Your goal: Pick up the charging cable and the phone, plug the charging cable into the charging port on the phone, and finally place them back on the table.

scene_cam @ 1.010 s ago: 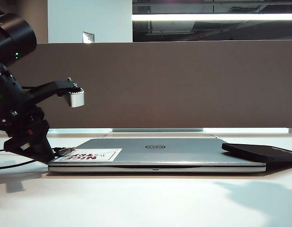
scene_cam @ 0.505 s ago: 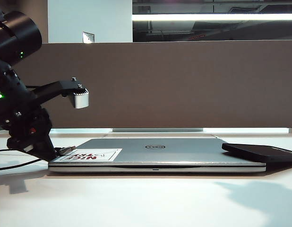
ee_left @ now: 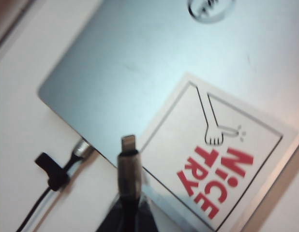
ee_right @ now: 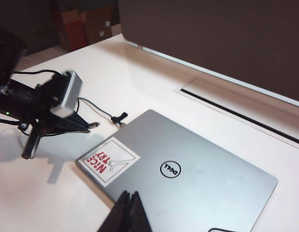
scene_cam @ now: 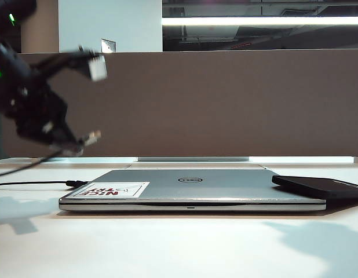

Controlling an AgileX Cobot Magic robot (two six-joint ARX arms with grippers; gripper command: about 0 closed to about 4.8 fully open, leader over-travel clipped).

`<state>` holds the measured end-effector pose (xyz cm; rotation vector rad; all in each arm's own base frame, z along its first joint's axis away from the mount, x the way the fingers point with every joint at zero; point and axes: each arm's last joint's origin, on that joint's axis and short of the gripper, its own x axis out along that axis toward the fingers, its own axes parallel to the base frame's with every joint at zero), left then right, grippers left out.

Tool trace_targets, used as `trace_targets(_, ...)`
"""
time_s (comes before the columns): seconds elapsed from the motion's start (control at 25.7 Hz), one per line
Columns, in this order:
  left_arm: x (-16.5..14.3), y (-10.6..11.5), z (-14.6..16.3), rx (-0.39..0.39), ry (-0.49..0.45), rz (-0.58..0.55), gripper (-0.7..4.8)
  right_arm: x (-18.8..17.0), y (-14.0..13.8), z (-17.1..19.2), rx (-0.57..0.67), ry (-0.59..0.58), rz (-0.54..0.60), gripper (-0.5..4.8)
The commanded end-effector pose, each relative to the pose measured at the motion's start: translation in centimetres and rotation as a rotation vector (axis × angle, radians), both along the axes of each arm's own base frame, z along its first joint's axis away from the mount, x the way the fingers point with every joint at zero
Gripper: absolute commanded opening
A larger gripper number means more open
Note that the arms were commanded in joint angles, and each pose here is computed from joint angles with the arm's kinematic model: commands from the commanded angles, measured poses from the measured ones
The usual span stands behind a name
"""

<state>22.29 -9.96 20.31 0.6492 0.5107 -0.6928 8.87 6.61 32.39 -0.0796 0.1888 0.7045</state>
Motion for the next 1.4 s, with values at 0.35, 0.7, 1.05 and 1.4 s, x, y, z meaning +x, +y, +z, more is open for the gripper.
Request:
trace_targets(0.35, -3.4, -1.0, 4.7, -0.489, 0.071, 0.189, -0.06, 0.3, -0.2, 0.4, 0.113, 0.047, -0.129, -0.09)
trace_targets(0.7, -5.3, -3.4, 5.1, -0.602, 0.184, 0.141, -0.06, 0.8, -1.1, 0.0, 0.202, 0.15, -0.288, -0.08)
trace_targets(1.05, -5.7, -3.8, 5.0, -0.581, 0.185, 0.106, -0.06, 2.5, -3.0, -0.5, 0.24, 0.238, -0.287, -0.06)
trace_targets(1.4, -5.9, -3.6, 3.4, -0.512, 0.207, 0.106, -0.06, 5.5, -4.8, -3.5, 0.334, 0.427, -0.371, -0.06)
